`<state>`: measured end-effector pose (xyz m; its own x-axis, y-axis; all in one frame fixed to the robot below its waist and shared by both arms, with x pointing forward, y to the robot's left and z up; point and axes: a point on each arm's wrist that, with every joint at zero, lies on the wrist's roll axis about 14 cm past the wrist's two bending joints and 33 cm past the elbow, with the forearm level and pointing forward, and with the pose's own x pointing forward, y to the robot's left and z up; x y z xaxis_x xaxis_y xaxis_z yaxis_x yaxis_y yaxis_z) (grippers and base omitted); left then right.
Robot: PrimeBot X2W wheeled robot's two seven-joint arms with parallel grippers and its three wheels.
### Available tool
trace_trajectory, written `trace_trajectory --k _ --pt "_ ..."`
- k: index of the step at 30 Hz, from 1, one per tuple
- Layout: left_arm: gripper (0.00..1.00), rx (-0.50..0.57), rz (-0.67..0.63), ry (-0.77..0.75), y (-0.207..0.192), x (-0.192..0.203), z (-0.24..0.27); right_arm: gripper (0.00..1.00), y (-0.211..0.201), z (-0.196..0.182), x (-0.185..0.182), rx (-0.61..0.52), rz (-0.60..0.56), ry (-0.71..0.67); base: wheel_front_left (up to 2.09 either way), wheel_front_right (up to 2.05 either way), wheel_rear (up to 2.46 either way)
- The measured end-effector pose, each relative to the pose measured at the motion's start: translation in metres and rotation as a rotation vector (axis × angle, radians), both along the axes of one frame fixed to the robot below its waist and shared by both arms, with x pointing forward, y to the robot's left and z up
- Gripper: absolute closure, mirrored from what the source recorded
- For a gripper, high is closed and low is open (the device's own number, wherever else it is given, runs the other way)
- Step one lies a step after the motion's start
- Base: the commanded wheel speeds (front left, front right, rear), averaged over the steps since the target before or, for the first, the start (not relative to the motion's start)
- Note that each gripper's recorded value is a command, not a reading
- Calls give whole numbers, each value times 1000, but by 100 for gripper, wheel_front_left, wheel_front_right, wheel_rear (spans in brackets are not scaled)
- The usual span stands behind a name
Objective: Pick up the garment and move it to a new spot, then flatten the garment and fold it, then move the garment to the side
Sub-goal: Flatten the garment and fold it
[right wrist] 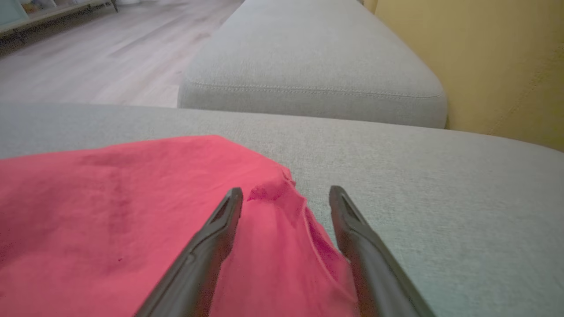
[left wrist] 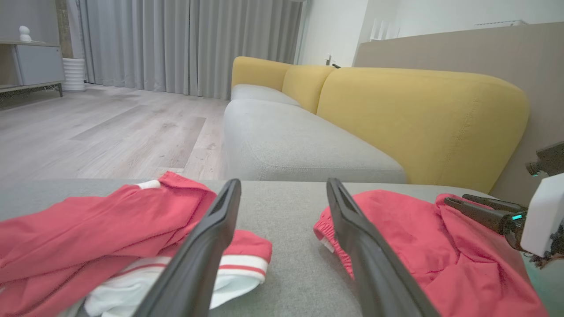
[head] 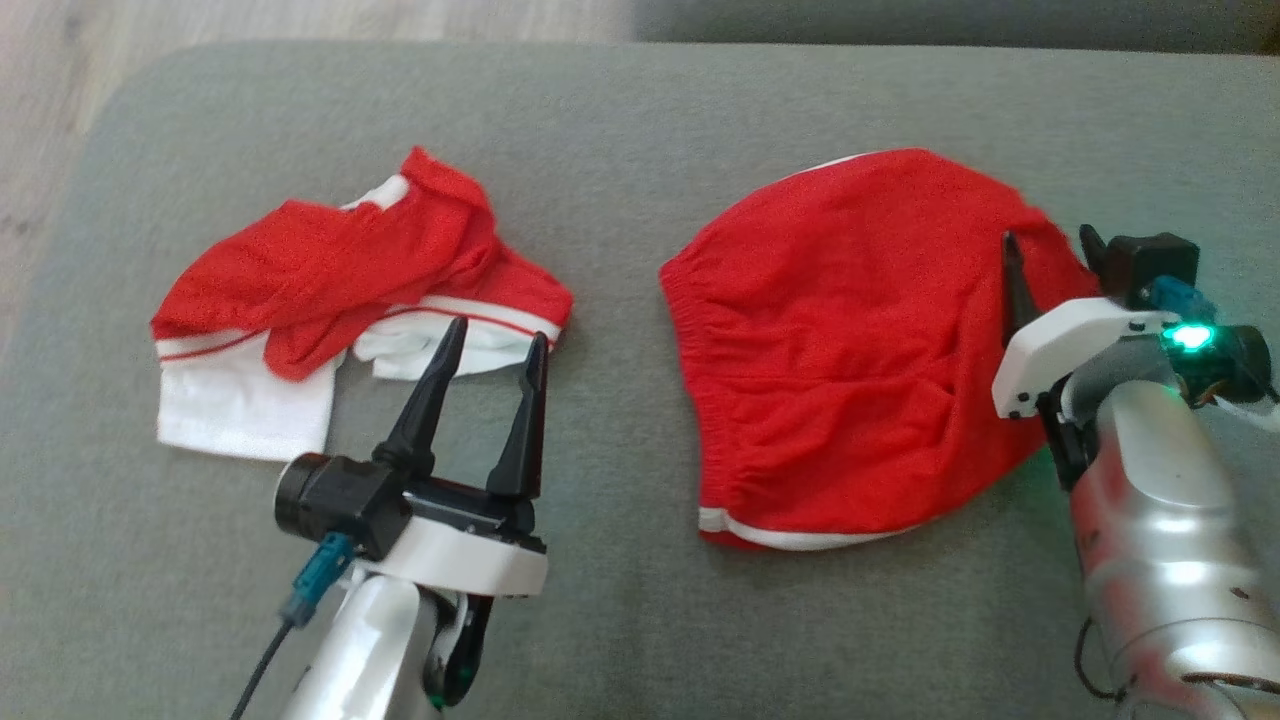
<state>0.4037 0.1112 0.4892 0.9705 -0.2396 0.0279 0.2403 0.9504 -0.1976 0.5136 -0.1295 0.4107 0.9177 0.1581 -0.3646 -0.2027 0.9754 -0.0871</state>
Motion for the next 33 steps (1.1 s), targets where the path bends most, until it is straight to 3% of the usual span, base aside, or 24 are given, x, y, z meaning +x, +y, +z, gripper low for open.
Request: trace_trajectory --k 7,25,33 --pt "0 -22 -59 -41 -22 1 15 0 -30 28 -18 77 -89 -105 0 0 0" --pt "0 -43 -195 -59 -72 -7 22 0 -93 7 -131 201 -307 -123 0 0 0" --pt "0 -48 -186 -23 -69 0 9 0 -103 5 -122 232 -354 -118 0 0 0"
